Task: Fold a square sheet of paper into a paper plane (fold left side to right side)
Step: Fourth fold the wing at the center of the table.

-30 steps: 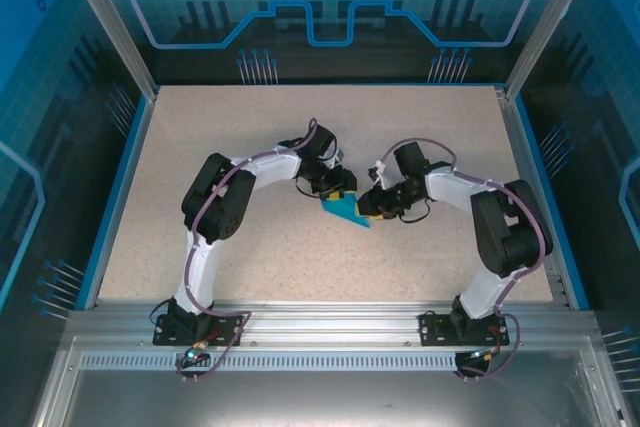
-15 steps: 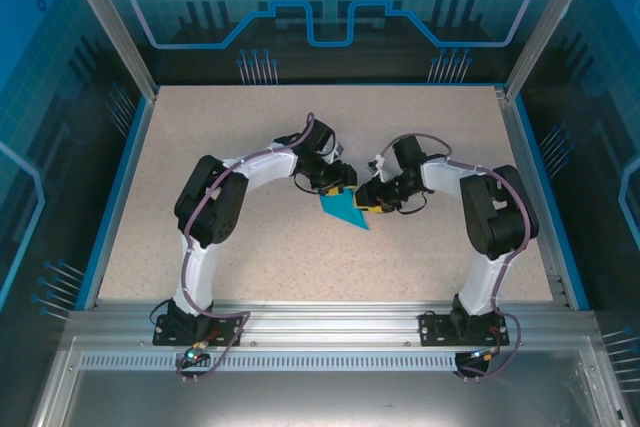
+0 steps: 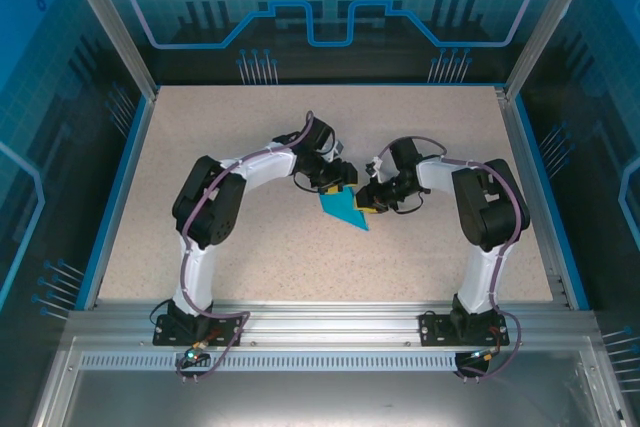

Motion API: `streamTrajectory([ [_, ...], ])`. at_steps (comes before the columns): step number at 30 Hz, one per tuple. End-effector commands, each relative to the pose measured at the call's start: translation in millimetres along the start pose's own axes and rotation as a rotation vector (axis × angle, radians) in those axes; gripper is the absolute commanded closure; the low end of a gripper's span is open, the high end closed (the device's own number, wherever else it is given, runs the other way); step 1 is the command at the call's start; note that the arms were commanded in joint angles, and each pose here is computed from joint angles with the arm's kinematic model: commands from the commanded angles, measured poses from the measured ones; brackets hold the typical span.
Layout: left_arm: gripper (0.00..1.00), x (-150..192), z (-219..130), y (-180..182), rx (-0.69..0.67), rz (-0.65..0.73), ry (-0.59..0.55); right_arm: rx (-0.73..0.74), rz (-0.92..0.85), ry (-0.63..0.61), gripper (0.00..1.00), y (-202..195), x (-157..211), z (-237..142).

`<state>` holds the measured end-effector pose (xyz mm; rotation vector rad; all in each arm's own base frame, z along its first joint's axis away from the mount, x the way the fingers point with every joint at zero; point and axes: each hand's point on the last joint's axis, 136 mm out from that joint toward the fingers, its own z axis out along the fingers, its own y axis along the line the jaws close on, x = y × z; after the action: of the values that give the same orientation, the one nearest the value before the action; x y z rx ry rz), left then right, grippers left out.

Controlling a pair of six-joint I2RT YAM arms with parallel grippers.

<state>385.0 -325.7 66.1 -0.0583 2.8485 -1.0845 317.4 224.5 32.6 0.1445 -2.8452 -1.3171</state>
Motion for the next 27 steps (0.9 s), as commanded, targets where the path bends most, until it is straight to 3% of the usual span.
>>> streamTrajectory([
  [1,0.42,0,-24,-15,0.014,0.04,-0.032,-0.008,-0.009,0.019,0.89,1,4,4],
  [6,0.35,-3,-46,-21,0.043,0.042,-0.074,-0.005,-0.008,0.025,0.91,-2,10,5],
  [11,0.33,6,-65,2,0.006,-0.007,-0.117,-0.005,-0.007,0.016,0.91,-2,10,5],
  [19,0.5,23,-30,26,0.026,-0.085,-0.042,-0.011,-0.001,0.013,0.91,-3,9,6],
  [27,0.57,21,-1,34,-0.003,-0.095,0.005,-0.021,-0.004,0.011,0.89,0,8,6],
])
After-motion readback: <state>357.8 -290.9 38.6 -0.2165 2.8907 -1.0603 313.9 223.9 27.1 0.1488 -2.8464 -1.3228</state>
